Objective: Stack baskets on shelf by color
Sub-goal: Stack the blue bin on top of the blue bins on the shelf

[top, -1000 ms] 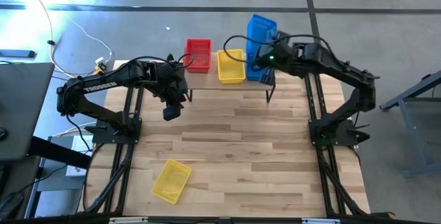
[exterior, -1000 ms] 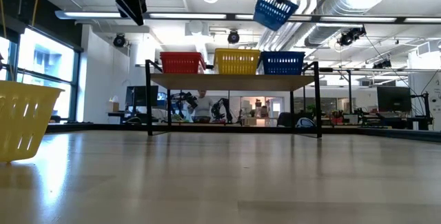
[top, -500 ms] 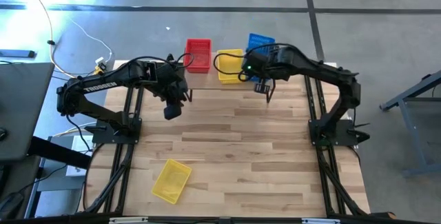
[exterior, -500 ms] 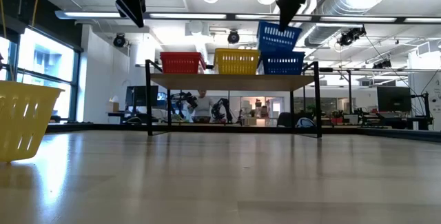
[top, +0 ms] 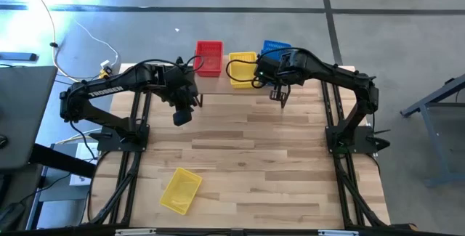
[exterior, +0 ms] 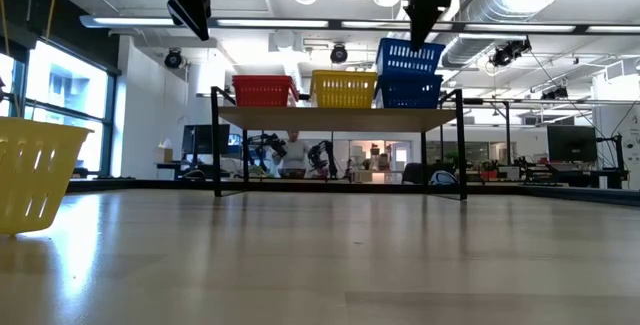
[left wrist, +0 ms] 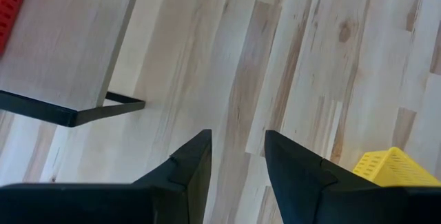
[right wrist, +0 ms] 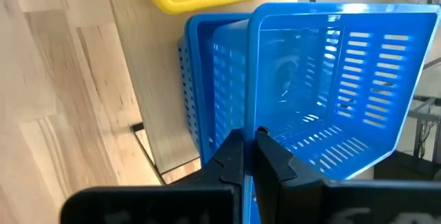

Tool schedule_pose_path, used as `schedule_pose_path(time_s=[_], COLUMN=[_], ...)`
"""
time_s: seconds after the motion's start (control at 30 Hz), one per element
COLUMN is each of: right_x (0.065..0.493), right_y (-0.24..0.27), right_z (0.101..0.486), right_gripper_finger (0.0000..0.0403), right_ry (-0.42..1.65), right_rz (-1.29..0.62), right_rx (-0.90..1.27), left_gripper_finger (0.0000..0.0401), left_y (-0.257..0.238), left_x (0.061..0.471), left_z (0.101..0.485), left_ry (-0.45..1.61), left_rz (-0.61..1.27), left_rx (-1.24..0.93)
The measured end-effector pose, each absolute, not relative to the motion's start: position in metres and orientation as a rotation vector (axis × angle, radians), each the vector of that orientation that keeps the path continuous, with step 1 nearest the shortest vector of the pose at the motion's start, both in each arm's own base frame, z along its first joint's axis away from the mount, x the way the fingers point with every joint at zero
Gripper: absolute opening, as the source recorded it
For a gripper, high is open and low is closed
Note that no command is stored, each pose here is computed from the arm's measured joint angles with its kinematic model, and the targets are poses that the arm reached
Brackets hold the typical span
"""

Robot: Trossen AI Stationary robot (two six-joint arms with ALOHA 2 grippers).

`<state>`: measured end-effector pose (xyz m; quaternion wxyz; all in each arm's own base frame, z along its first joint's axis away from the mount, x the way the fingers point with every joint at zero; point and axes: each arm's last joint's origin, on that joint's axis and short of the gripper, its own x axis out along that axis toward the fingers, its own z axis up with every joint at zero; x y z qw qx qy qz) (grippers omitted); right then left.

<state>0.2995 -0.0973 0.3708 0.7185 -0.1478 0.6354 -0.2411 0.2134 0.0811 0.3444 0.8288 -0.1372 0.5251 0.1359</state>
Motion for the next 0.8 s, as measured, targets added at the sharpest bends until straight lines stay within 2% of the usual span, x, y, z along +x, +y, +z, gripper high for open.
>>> schedule_pose_path(time_s=[0.8], right_x=[0.295], right_y=[-0.115], right_z=[0.370], right_gripper_finger=[0.0004], right_ry=[1.406], right_rz=[-0.469], right_rx=[-0.262], left_gripper_finger=[0.0124], left_y=[0.081], left_x=[0.213], left_z=[0.344], left_ry=[1.114], left_rz=[0.288], left_rx=[-0.291])
